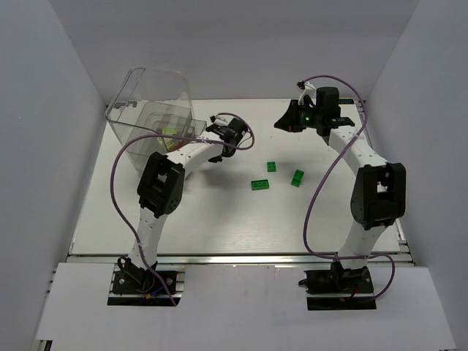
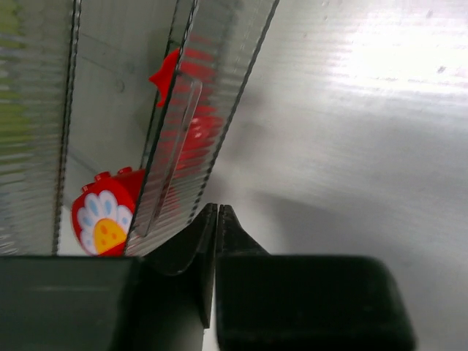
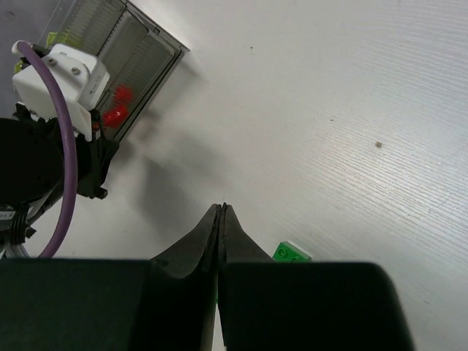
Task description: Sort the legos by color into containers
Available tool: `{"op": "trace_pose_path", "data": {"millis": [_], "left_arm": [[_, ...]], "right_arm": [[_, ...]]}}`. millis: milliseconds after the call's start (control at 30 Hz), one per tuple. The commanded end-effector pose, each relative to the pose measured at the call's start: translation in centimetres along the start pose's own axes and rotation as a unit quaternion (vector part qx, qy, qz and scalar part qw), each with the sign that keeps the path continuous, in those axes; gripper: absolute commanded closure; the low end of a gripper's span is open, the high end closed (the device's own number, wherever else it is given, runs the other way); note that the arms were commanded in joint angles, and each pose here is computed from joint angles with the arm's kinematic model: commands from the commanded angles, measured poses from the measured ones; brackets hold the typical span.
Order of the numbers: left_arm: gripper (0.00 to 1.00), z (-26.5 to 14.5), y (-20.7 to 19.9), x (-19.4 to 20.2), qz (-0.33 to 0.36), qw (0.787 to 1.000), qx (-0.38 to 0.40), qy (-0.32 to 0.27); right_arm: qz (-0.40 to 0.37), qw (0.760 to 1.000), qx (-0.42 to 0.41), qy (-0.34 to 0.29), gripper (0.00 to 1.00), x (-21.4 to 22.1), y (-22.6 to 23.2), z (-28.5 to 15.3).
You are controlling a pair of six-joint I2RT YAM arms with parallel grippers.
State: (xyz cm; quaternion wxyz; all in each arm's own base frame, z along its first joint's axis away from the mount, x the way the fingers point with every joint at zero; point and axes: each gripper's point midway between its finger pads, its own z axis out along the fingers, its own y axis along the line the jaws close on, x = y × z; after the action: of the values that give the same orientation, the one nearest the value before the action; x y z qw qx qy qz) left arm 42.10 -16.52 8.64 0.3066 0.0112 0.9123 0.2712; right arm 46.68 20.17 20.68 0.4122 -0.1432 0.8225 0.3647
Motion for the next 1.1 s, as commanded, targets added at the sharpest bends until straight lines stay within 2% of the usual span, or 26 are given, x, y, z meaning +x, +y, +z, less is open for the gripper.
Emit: {"op": "trace_pose_path", "data": {"millis": [0, 100, 300, 333, 367, 467, 567, 733, 800, 867, 900, 933, 967, 1033, 1067], "left_arm": [[0.87, -0.2, -0.3, -3.0, -0.016, 0.999, 0.019, -0.028], [0.86, 0.6, -0.3, -3.2, -0.025, 0.999, 0.018, -0.025], [0.71, 2.4, 1.6, -4.0, -0.052, 0.998, -0.002, -0.018], [0.67, 2.7, 1.9, -4.1, -0.057, 0.998, -0.004, -0.016], [0.51, 2.7, 1.9, -4.3, -0.062, 0.998, -0.005, -0.017], [0.34, 2.8, 2.2, -4.9, -0.071, 0.997, -0.003, -0.021], [0.28, 3.0, 2.2, -5.5, -0.08, 0.997, 0.003, -0.023], [0.24, 3.3, 2.2, -6.0, -0.087, 0.996, 0.007, -0.023], [0.24, 3.4, 2.0, -5.7, -0.085, 0.996, 0.009, -0.019], [0.32, 3.3, 2.0, -5.7, -0.085, 0.996, 0.013, -0.02], [0.41, 3.2, 1.7, -5.7, -0.086, 0.996, 0.021, -0.018], [0.64, 3.2, 1.6, -5.7, -0.084, 0.996, 0.025, -0.018], [0.73, 3.1, 1.6, -5.7, -0.078, 0.996, 0.031, -0.018], [0.85, 2.8, 1.2, -5.7, -0.072, 0.997, 0.036, -0.022], [0.85, 3.0, 1.2, -5.5, -0.069, 0.997, 0.032, -0.02]], "right_arm": [[-0.025, 0.999, -0.01, -0.022, 1.0, -1.5, 1.2, -1.2], [-0.026, 0.999, -0.009, -0.022, 1.0, -1.6, 1.2, -1.3], [-0.028, 0.999, -0.007, -0.021, 1.0, -1.6, 1.1, -1.6], [-0.028, 0.999, -0.007, -0.021, 1.0, -1.5, 1.2, -1.6], [-0.028, 0.999, -0.006, -0.021, 1.0, -1.6, 1.0, -1.6], [-0.027, 0.999, -0.007, -0.019, 1.0, -1.4, 1.2, -1.6], [-0.025, 1.0, -0.006, -0.017, 1.0, -1.2, 1.0, -1.7], [-0.025, 1.0, -0.006, -0.015, 1.0, -1.0, 1.0, -1.8], [-0.027, 0.999, -0.006, -0.016, 1.0, -1.1, 1.0, -1.9], [-0.03, 0.999, -0.008, -0.015, 1.0, -1.0, 1.1, -1.9], [-0.031, 0.999, -0.009, -0.014, 1.0, -1.0, 1.2, -1.8], [-0.032, 0.999, -0.012, -0.013, 1.0, -0.9, 1.3, -1.8], [-0.032, 0.999, -0.011, -0.013, 1.0, -0.9, 1.2, -1.8], [-0.03, 0.999, -0.013, -0.012, 1.0, -0.8, 1.2, -1.7], [-0.028, 0.999, -0.014, -0.011, 1.0, -0.7, 1.1, -1.7]]}}
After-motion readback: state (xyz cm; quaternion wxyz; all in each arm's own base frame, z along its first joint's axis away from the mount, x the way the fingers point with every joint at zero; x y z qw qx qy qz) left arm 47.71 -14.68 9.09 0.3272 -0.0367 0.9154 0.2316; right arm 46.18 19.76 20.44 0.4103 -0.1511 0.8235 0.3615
